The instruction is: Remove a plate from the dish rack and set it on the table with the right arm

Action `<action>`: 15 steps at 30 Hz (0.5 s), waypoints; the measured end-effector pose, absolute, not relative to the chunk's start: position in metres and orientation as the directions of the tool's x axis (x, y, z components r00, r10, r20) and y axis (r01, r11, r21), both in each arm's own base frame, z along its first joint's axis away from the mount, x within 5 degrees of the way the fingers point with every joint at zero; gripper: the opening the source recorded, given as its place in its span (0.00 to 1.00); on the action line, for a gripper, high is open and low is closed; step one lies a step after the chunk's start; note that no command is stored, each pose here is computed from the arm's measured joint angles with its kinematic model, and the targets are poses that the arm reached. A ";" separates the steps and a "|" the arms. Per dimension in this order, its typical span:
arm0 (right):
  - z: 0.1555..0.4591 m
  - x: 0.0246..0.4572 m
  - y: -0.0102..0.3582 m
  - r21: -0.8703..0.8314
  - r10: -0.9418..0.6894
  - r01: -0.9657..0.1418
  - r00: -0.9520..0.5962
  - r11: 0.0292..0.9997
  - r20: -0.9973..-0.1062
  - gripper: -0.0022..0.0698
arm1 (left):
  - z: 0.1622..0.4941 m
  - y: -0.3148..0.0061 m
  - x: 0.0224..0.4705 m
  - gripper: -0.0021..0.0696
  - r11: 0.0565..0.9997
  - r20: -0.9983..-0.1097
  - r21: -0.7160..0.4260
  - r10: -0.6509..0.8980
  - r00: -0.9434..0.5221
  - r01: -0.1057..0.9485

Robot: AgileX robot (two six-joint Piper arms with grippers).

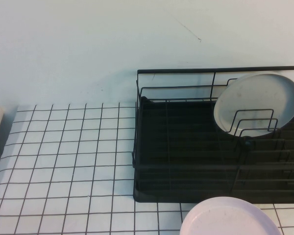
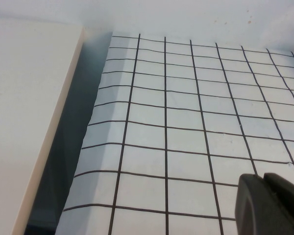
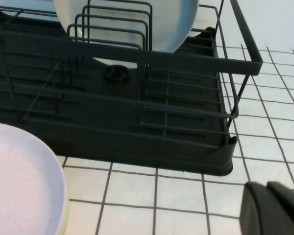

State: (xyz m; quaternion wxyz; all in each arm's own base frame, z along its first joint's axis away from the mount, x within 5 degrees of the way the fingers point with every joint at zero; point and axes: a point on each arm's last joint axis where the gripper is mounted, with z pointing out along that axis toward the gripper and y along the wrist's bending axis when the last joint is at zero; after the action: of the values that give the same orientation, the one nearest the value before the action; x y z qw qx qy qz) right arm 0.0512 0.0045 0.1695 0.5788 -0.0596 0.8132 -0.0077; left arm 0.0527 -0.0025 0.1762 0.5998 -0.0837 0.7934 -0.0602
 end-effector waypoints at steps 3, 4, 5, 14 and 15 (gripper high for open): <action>0.170 0.051 0.005 -0.044 -0.070 -0.085 -0.324 0.995 -0.943 0.03 | 0.176 -0.002 0.053 0.02 0.979 -0.942 -0.196 -0.205 -0.266 -0.061; 0.170 0.051 0.007 0.013 -0.014 -0.082 -0.327 0.997 -0.945 0.03 | 0.176 -0.002 0.053 0.02 0.979 -0.942 -0.196 -0.205 -0.266 -0.061; 0.170 0.051 0.009 0.108 0.077 -0.075 -0.332 0.991 -0.940 0.03 | 0.176 -0.002 0.053 0.02 0.979 -0.942 -0.196 -0.205 -0.266 -0.061; 0.182 0.050 0.029 0.846 0.783 -0.022 -0.367 0.533 -0.503 0.03 | 0.176 -0.002 0.053 0.02 0.979 -0.942 -0.196 -0.205 -0.266 -0.061; 0.182 0.051 0.028 0.835 0.774 -0.031 -0.358 0.549 -0.522 0.03 | 0.176 -0.002 0.053 0.02 0.979 -0.942 -0.196 -0.205 -0.266 -0.061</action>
State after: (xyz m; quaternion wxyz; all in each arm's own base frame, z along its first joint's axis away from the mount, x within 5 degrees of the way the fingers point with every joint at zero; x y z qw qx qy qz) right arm 0.0507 0.0282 0.1820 0.5045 0.2576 0.7210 0.3991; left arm 0.0527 -0.0025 0.1762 0.5998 -0.0837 0.7934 -0.0602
